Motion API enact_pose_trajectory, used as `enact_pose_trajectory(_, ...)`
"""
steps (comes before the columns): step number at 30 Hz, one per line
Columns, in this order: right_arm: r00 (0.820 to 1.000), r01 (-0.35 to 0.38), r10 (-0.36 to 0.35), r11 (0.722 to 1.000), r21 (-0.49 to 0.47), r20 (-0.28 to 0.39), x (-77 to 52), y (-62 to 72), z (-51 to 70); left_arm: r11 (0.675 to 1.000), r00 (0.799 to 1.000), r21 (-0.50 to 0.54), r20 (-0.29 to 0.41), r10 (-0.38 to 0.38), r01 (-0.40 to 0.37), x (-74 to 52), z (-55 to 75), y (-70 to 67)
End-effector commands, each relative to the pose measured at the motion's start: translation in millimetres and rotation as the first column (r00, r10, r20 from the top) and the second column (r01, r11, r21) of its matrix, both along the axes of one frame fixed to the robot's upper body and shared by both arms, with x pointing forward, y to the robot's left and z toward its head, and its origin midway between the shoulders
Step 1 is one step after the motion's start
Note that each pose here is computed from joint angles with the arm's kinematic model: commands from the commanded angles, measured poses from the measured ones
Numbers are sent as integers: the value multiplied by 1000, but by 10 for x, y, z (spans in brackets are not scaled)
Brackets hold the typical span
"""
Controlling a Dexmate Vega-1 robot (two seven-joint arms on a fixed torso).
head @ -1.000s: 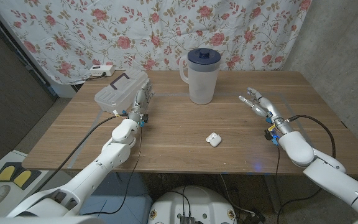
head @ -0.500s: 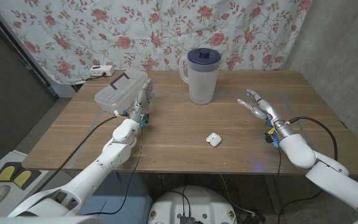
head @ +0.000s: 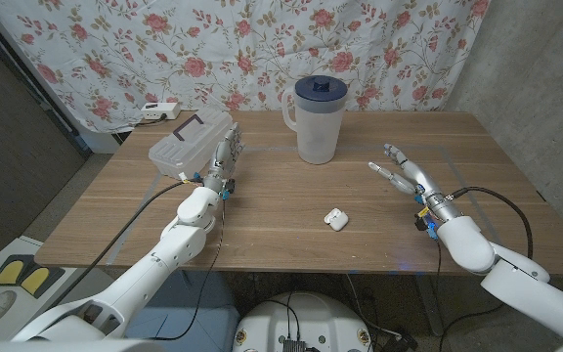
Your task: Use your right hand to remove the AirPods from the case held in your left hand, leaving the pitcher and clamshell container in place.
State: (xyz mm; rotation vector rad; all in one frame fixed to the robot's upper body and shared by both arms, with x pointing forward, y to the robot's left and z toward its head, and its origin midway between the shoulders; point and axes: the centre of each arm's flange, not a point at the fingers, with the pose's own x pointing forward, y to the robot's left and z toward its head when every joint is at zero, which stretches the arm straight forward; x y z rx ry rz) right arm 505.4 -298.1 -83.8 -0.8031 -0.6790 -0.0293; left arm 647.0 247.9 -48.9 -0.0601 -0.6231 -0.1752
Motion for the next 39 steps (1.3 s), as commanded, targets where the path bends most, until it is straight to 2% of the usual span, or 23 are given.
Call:
enact_pose_trajectory(1,999,36,-36,998,-49,7,-125,129,-86,1000,1000,10,-18,13,-13,-1,-35,-2)
enact_pose_trajectory(6,998,55,-53,996,-69,34,-162,169,-80,1000,1000,14,-14,16,-16,-8,-22,16)
enact_pose_trajectory(17,998,40,-35,994,-106,49,-201,288,-62,1000,1000,28,3,14,-14,-31,24,14)
enact_pose_trajectory(21,998,45,-39,992,-121,48,-229,346,-60,998,999,48,-7,38,-38,-22,5,21)
enact_pose_trajectory(22,998,43,-36,991,-125,50,-238,357,-60,999,1000,39,-8,19,-18,-13,-5,18)
enact_pose_trajectory(26,998,46,-38,989,-140,54,-264,399,-63,999,1000,45,-2,28,-28,-20,-31,2)
enact_pose_trajectory(27,998,43,-37,989,-143,50,-266,408,-68,994,996,74,31,79,-81,-47,-41,-5)
enact_pose_trajectory(29,998,43,-37,989,-140,46,-264,410,-72,994,995,67,41,87,-90,-58,-48,-12)
enact_pose_trajectory(30,999,38,-33,990,-137,39,-258,410,-82,996,994,23,70,81,-83,-93,-58,-33)
enact_pose_trajectory(32,999,39,-34,990,-139,39,-262,411,-88,995,993,41,82,89,-93,-127,-38,-38)
enact_pose_trajectory(39,999,45,-40,988,-148,34,-295,446,-104,998,997,39,54,52,-54,-169,-43,-69)
